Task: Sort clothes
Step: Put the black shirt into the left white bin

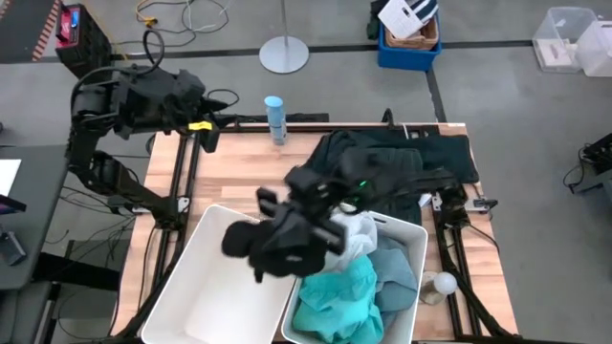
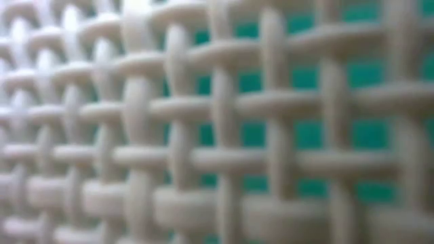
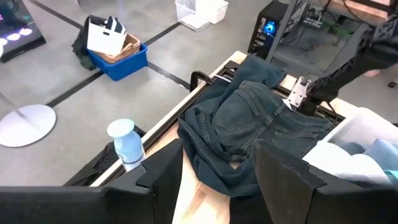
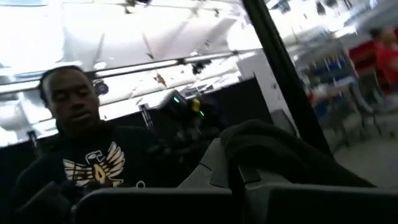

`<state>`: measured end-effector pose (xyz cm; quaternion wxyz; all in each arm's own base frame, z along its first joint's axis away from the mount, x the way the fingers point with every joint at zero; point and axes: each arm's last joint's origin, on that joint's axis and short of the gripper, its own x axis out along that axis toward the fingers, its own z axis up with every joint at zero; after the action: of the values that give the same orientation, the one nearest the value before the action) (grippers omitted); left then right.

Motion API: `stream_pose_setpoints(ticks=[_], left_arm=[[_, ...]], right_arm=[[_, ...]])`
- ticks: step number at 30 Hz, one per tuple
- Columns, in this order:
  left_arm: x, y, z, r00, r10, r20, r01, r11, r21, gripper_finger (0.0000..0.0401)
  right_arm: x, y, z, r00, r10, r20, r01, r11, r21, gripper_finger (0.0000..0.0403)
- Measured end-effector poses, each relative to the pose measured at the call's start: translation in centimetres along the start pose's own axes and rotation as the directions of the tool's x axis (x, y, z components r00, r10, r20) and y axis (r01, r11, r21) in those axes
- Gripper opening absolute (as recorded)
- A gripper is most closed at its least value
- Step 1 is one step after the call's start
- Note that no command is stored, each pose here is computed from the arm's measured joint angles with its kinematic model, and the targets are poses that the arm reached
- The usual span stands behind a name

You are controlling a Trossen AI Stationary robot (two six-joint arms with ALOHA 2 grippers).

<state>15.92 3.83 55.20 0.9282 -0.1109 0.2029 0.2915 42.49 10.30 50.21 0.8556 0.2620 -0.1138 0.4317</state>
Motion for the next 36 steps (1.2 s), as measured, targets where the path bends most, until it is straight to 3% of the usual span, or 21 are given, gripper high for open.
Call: stream_pose_setpoints(ticks=[5,9,12,18,21,27,36], left_arm=[[-0.6,0.3,-0.1,1.0,-0.004,0.012,0.004,1.0,-0.009,0.019],[-1.4,0.5,-0.2,0.999,-0.035,0.021,0.035,0.999,-0.013,0.019],[-1.9,0.7,-0.2,0.999,-0.039,0.032,0.04,0.999,-0.015,0.019],[-2.6,1.1,-0.3,0.998,-0.044,0.048,0.045,0.999,-0.02,0.019],[-2.9,1.2,-0.4,0.998,-0.046,0.052,0.046,0.999,-0.01,0.019],[-3.2,1.3,-0.4,0.997,-0.049,0.059,0.049,0.999,-0.009,0.019],[-3.2,1.3,-0.4,0.997,-0.048,0.058,0.049,0.999,-0.009,0.019]], right_arm=[[0.8,-3.7,-3.4,0.995,-0.093,-0.045,0.098,0.986,0.135,0.0],[0.6,-7.5,-6.6,0.971,-0.191,-0.145,0.222,0.942,0.25,0.0],[0.0,-10.3,-9.1,0.932,-0.266,-0.248,0.342,0.872,0.351,0.0],[-2.1,-15.3,-13.8,0.816,-0.374,-0.44,0.568,0.66,0.492,0.0],[-2.5,-16.5,-15.1,0.8,-0.377,-0.468,0.593,0.616,0.519,0.001],[-2.1,-16.0,-15.1,0.819,-0.333,-0.467,0.556,0.663,0.501,0.0094],[-1.4,-12.1,-10.1,0.882,-0.287,-0.374,0.422,0.836,0.351,0.0235]])
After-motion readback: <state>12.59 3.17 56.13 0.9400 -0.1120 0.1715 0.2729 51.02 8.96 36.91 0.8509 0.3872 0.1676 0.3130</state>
